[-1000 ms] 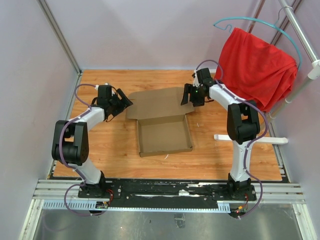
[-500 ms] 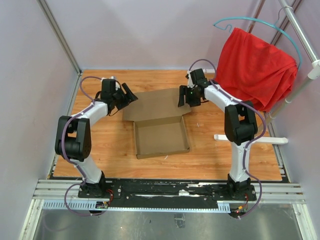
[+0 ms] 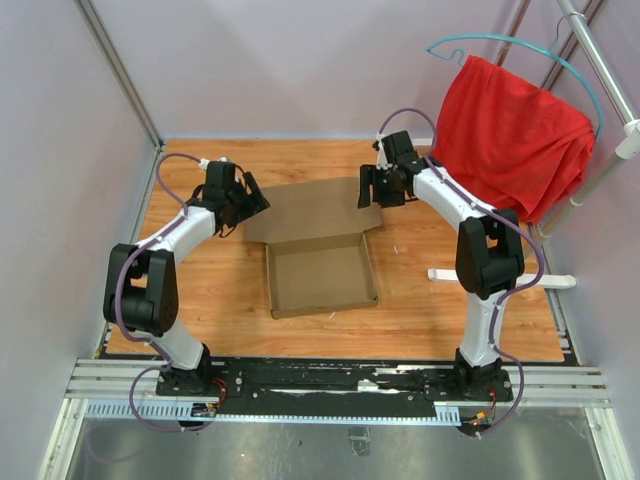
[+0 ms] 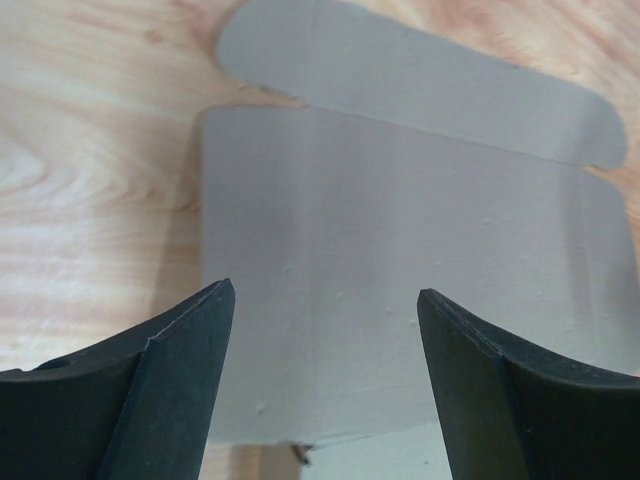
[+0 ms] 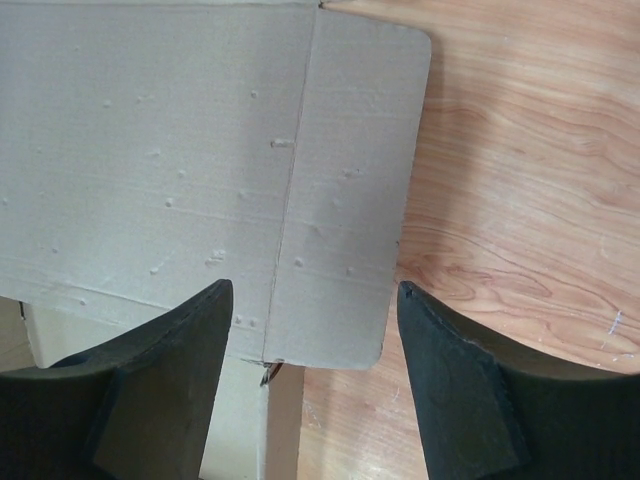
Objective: Fold the paper box
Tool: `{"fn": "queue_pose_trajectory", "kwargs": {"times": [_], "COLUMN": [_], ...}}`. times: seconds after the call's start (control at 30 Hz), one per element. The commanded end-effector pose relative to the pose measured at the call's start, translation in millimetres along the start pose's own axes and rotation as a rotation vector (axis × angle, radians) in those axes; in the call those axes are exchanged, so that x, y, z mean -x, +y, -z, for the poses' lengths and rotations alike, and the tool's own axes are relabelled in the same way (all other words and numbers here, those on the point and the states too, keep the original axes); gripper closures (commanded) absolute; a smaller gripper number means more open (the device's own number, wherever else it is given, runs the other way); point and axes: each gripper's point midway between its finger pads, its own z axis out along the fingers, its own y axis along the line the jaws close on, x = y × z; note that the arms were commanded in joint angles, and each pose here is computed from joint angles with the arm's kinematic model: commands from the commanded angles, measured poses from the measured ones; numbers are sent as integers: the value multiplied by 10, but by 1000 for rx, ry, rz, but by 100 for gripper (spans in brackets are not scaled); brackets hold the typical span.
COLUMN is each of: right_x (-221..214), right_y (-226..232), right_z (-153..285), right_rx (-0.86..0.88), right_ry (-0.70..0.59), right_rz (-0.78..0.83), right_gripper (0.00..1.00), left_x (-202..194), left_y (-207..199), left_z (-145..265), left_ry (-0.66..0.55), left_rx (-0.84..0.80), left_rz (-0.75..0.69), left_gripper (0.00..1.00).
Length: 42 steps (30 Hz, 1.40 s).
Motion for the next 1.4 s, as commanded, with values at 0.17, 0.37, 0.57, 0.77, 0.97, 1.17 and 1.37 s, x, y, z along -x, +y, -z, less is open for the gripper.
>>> {"fn": "queue_pose_trajectory", "kwargs": {"times": [0.17,0.37,0.57,0.77,0.97,1.17,1.37], "right_x": [-152,-159,-241,-237,-209,-238,-321], "right_y": [-223,-172,-143,23,166,56,31], "right_z": [-195,-367,-475,-463,-295,-139,-195], "right_rx": [-26,76,119,218,252,149,140], "right_ry": [103,133,127,56,-1,-27,10], "right_rz": [-26,-17,-22,-44,-37,-49,-64], "right_gripper": [28,28,30,31,32,33,33], "left_x": [-84,-181,-272,-254,-181,-91,-126], "left_y": [301,183,202,101,-134,-92,440], "left_z": [83,-55,-185,-213,-245,-158,-116], "left_ry": [-10,20,82,78,98,68,37], "left_rx": [109,22,28,-28,-121,-85,165], "left_rz": [2,27,1,-4,-18,-49,-57], "left_gripper": [20,20,21,23,26,26,22]}}
